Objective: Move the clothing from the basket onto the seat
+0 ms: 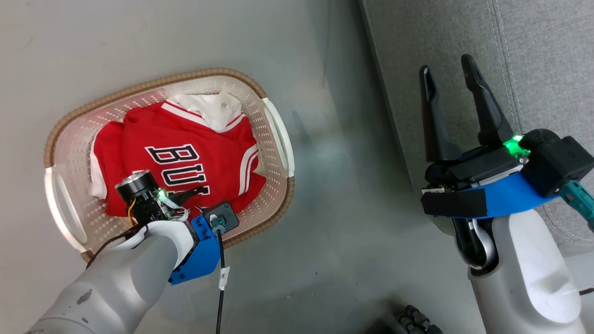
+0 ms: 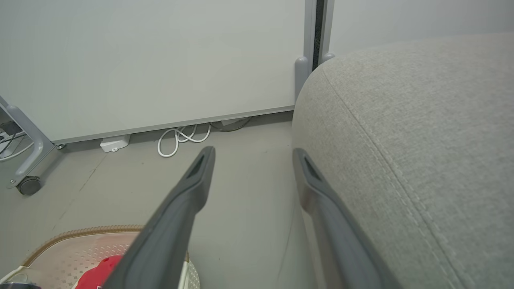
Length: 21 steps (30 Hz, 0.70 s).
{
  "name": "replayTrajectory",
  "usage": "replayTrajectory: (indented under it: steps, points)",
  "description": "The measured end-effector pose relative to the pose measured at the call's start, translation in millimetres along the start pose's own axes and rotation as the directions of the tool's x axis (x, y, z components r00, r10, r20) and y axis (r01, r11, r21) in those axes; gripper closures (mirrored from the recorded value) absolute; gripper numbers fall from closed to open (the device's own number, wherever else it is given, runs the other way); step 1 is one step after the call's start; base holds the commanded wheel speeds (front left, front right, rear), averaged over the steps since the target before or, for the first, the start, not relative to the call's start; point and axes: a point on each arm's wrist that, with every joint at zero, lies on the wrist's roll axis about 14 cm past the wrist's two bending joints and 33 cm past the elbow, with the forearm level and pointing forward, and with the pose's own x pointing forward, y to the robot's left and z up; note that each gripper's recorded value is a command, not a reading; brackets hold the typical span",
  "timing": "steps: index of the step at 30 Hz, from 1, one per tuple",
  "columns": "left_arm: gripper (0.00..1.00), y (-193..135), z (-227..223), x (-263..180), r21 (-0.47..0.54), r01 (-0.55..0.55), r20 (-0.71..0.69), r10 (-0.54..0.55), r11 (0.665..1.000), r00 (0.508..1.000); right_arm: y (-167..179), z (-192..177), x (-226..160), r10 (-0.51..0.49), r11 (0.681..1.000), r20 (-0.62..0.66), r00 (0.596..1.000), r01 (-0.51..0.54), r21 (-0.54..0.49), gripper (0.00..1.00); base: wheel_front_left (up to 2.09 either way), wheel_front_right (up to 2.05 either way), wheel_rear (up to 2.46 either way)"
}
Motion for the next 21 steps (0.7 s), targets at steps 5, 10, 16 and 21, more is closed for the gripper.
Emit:
replayTrajectory:
  steps: [5,10,16,21]
  points:
    - [0.00,-7.8,-20.2,7.0,0.046,0.034,-0.071,-0.030,0.998,0.997,-4.4,-5.6,2.3,-0.009,1.000,-0.007,1.000,0.009,-0.004,0.00,0.00,0.00,0.00]
    - [0.00,4.9,-41.1,12.0,0.090,0.031,-0.135,-0.018,0.995,0.991,-5.7,-13.1,6.4,-0.009,1.000,-0.016,1.000,0.008,-0.003,0.00,0.00,0.00,0.00]
    - [0.00,11.8,-49.8,22.5,0.098,0.036,-0.147,-0.022,0.995,0.989,-7.6,-23.3,9.2,-0.010,1.000,-0.032,0.999,0.010,-0.003,0.00,0.00,0.00,0.00]
    - [0.00,4.7,-53.4,30.5,0.098,0.059,-0.157,-0.044,0.993,0.987,-9.1,-28.8,10.8,-0.012,1.000,-0.039,0.999,0.012,-0.001,0.00,0.00,0.00,0.00]
